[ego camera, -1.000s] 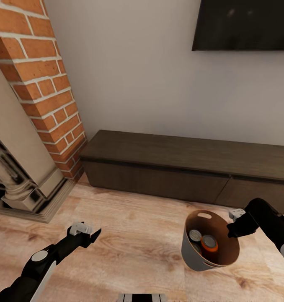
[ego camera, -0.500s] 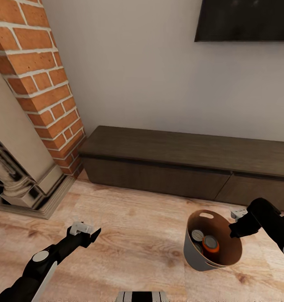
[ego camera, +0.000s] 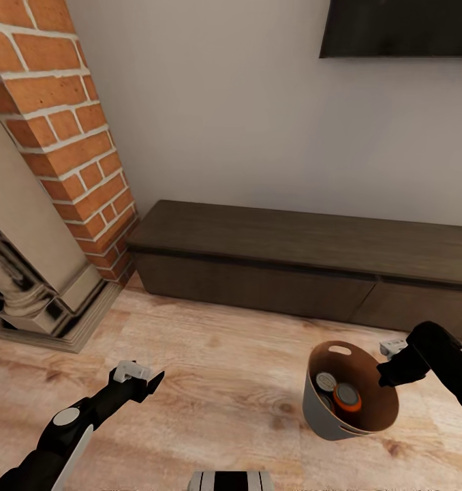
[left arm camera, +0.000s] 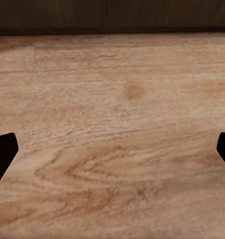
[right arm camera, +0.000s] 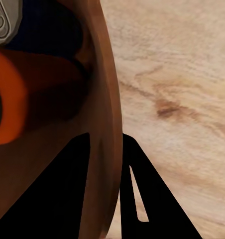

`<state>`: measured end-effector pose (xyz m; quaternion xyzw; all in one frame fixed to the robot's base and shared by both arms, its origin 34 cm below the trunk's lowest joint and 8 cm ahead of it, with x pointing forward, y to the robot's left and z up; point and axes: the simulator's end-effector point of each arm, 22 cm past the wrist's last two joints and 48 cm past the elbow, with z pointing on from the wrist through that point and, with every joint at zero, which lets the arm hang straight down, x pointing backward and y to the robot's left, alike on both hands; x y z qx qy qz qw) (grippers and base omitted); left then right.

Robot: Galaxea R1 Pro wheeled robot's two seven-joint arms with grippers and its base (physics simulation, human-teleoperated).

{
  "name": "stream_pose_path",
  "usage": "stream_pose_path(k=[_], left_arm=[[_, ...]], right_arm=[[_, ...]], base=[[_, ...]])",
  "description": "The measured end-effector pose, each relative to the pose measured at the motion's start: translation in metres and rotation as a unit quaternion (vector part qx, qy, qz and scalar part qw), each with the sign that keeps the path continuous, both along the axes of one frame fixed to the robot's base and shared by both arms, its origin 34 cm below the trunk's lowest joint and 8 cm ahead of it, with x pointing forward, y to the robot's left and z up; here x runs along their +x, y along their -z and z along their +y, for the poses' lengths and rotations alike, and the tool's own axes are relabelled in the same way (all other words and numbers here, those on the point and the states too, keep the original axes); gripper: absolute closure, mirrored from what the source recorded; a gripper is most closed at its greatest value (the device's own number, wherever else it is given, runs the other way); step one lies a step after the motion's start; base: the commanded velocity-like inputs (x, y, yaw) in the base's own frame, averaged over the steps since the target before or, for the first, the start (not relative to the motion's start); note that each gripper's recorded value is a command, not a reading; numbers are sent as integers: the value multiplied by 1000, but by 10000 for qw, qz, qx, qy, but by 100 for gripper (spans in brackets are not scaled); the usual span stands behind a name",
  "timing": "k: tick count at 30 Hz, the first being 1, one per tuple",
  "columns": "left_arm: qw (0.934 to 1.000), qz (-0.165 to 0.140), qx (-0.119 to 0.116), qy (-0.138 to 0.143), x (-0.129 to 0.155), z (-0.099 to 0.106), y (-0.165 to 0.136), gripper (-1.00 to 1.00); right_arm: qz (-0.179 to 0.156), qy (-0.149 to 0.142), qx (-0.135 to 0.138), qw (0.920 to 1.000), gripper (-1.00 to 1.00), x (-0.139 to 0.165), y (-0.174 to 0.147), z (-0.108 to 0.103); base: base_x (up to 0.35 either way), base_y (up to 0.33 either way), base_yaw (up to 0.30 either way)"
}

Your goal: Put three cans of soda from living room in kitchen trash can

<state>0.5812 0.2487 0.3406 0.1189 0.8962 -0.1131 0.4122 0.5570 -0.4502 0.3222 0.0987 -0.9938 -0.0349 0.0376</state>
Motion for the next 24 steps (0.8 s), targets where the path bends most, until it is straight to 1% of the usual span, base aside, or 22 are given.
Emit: stream_pose_path(k=[8,14,20,24], left_arm=[[10000,20,-6,-3,-1,0,2,-100],[9999,143,-4,-1,-5,0,15,-100],[9999,143,-4,-1,-5,0,15,-100],[9997,239,-1,2,-9,-1,25,-100]], right_arm=[[15,20,-31,10000,100,-1,0,-5],[142,28,-46,9999,100,-6,12,-7],[141,27,-48,9999,100,-6,12,-7],[224,24,-51,9997,100,-9,20,-8]], base=[[0,0,0],[0,0,0],[0,0,0],[0,0,0]])
